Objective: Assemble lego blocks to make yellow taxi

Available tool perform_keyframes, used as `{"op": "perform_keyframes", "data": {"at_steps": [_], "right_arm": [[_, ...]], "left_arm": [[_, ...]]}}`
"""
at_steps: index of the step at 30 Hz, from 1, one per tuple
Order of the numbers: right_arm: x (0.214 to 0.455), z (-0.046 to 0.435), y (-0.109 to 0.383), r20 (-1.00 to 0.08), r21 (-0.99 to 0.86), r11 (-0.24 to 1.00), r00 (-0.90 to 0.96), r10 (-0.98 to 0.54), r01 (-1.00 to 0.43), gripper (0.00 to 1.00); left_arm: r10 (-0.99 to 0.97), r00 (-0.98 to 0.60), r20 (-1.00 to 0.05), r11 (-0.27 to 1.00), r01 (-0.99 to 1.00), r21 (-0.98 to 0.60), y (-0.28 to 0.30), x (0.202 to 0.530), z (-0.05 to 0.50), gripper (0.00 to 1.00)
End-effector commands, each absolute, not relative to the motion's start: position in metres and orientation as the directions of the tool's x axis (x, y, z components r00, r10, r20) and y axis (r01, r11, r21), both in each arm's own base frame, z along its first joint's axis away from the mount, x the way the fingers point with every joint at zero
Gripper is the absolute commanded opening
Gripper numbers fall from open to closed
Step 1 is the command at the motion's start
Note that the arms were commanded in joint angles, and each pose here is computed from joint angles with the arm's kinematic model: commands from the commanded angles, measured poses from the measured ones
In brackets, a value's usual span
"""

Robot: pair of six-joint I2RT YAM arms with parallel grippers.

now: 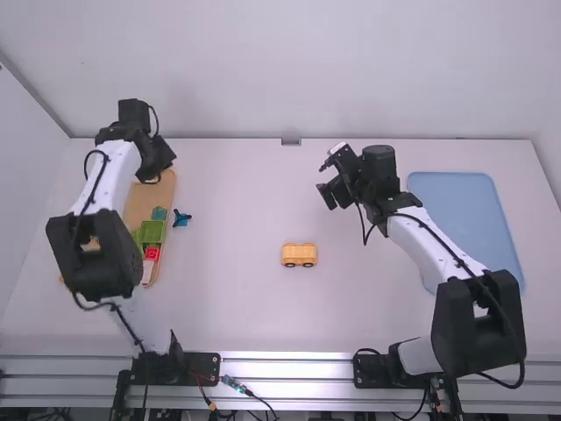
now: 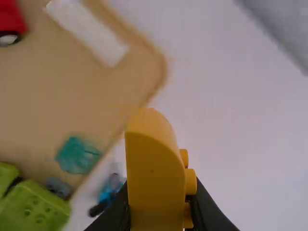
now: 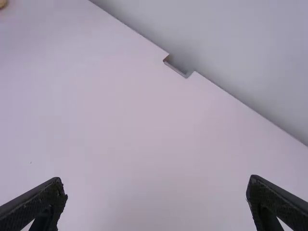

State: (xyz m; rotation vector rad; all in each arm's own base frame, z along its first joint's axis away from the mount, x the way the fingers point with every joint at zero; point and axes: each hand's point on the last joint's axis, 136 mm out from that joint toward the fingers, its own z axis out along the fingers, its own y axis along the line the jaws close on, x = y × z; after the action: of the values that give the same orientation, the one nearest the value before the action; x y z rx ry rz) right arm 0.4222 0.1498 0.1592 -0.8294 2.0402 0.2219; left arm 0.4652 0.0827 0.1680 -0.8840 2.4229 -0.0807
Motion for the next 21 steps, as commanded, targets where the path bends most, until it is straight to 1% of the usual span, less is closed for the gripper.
{"op": "perform_keyframes", "data": {"at_steps": [1,2,3,4,5,7,8,9,10,11,12,13,14,16,17,19,21], "right_arm": [[0.419,0.171,0.149,-0.824,-0.115,0.75,-0.36,-0.439,-0.651,0.99],[0.419,0.171,0.148,-0.825,-0.113,0.749,-0.359,-0.437,-0.653,0.99],[0.419,0.171,0.146,-0.827,-0.106,0.742,-0.355,-0.435,-0.662,0.99],[0.418,0.172,0.145,-0.83,-0.104,0.736,-0.349,-0.435,-0.67,0.99],[0.417,0.172,0.145,-0.833,-0.102,0.719,-0.336,-0.439,-0.687,0.99],[0.412,0.174,0.148,-0.843,-0.095,0.678,-0.303,-0.444,-0.729,0.99],[0.407,0.177,0.154,-0.857,-0.082,0.637,-0.273,-0.438,-0.766,0.99],[0.402,0.181,0.158,-0.869,-0.066,0.602,-0.25,-0.426,-0.796,0.99],[0.395,0.187,0.164,-0.891,-0.03,0.555,-0.23,-0.391,-0.831,0.99],[0.391,0.19,0.166,-0.9,-0.012,0.536,-0.225,-0.374,-0.844,0.99],[0.386,0.195,0.168,-0.913,0.03,0.505,-0.229,-0.337,-0.863,0.99],[0.382,0.199,0.169,-0.92,0.073,0.489,-0.248,-0.303,-0.869,0.99],[0.378,0.203,0.169,-0.92,0.154,0.481,-0.303,-0.249,-0.863,0.99],[0.375,0.204,0.168,-0.906,0.242,0.479,-0.374,-0.2,-0.844,0.99],[0.371,0.203,0.169,-0.897,0.276,0.467,-0.4,-0.189,-0.84,0.99],[0.364,0.199,0.172,-0.9,0.252,0.441,-0.376,-0.221,-0.862,0.99],[0.356,0.194,0.177,-0.909,0.183,0.399,-0.31,-0.28,-0.899,0.99]], "left_arm": [[-0.48,-0.642,-0.598,0.872,-0.427,-0.241,0.046,0.443,0.213,0.01],[-0.436,-0.657,-0.615,0.897,-0.37,-0.241,0.035,0.44,0.216,0.01],[-0.323,-0.696,-0.641,0.946,-0.224,-0.233,0.008,0.43,0.219,0.01],[-0.267,-0.709,-0.652,0.961,-0.151,-0.23,-0.007,0.422,0.22,0.01],[-0.189,-0.726,-0.661,0.971,-0.038,-0.237,-0.031,0.406,0.22,0.02],[-0.077,-0.74,-0.668,0.959,0.128,-0.253,-0.063,0.379,0.216,0.02],[0.025,-0.726,-0.687,0.928,0.272,-0.254,-0.084,0.363,0.213,0.02],[0.093,-0.703,-0.705,0.895,0.37,-0.25,-0.097,0.353,0.212,0.01],[0.246,-0.601,-0.76,0.781,0.587,-0.211,-0.123,0.329,0.21,0.01],[0.272,-0.574,-0.773,0.753,0.627,-0.2,-0.127,0.324,0.209,0.02],[0.323,-0.499,-0.804,0.682,0.712,-0.168,-0.136,0.31,0.206,0.01],[0.348,-0.451,-0.822,0.644,0.752,-0.14,-0.14,0.301,0.204,0.02],[0.361,-0.404,-0.841,0.617,0.779,-0.11,-0.142,0.294,0.201,0.01],[0.346,-0.368,-0.863,0.608,0.789,-0.092,-0.143,0.29,0.198,0.02],[0.311,-0.36,-0.88,0.607,0.787,-0.108,-0.145,0.289,0.199,0.02],[0.259,-0.363,-0.895,0.603,0.785,-0.144,-0.149,0.286,0.202,0.01],[0.226,-0.37,-0.901,0.59,0.788,-0.175,-0.152,0.284,0.204,0.02]]}}
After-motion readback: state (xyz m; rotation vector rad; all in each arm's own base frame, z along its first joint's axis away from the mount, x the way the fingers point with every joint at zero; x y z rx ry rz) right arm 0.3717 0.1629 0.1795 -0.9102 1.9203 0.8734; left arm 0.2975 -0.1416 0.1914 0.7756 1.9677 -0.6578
